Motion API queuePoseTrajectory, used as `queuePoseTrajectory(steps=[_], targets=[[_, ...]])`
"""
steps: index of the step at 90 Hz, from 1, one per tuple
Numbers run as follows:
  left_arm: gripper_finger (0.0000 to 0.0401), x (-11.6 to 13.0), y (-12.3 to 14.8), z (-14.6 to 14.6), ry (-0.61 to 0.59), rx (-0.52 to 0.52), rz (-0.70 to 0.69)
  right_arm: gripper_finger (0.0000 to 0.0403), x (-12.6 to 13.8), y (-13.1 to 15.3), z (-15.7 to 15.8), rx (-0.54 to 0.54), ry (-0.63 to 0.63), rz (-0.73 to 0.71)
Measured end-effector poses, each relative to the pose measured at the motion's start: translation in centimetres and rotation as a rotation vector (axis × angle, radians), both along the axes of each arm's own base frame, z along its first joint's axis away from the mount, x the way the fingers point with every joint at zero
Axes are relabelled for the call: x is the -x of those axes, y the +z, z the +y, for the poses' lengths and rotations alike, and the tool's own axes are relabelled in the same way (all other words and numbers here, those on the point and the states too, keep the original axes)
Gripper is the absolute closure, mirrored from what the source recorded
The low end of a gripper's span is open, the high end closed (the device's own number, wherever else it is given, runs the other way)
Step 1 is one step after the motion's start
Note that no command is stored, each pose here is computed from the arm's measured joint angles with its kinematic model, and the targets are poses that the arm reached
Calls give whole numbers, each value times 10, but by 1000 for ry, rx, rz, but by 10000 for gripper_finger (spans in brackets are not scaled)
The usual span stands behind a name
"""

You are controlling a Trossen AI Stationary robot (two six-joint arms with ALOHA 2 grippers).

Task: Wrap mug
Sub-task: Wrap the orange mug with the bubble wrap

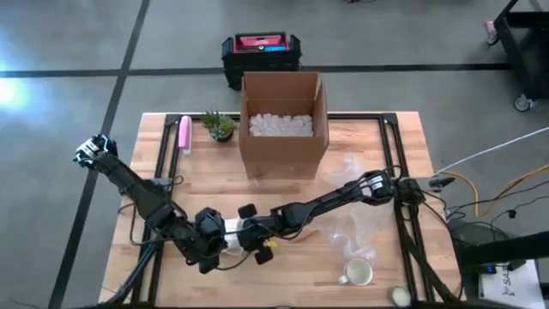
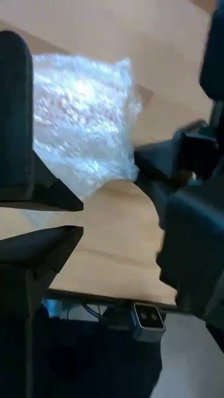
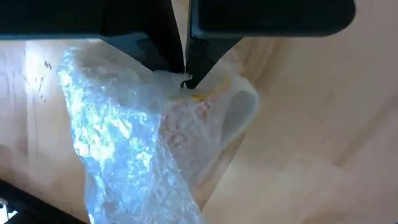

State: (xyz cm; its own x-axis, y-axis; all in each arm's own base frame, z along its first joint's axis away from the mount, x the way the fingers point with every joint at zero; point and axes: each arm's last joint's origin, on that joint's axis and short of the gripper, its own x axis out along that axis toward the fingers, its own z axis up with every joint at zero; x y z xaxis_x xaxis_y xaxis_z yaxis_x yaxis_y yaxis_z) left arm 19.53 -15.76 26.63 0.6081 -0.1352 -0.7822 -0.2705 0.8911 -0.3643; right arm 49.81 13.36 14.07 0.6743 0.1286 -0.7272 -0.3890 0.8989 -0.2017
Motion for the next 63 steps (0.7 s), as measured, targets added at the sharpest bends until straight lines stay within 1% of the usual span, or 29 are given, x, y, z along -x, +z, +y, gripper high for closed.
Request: queuePoseTrajectory(steps=[15, 24, 29, 40, 46, 53, 63], targets=[[365, 14, -12, 12, 132, -79, 190, 401, 0, 1, -1, -4, -6, 0], [365, 20, -19, 13, 157, -106, 233, 401, 0, 1, -1, -3, -7, 4], [365, 17, -21, 11, 144, -84, 207, 401, 0, 1, -1, -2, -7, 8], [365, 7, -23, 3, 67, -20, 87, 401, 1, 1, -1, 0, -8, 11], [365, 4, -25, -1, 44, 9, 34, 401, 0, 1, -1, -1, -8, 8], [365, 3, -31, -1, 40, 21, 16, 401, 0, 1, -1, -1, -8, 8], [365, 3, -44, -1, 57, 32, 30, 401, 1, 1, -1, 1, -7, 12]])
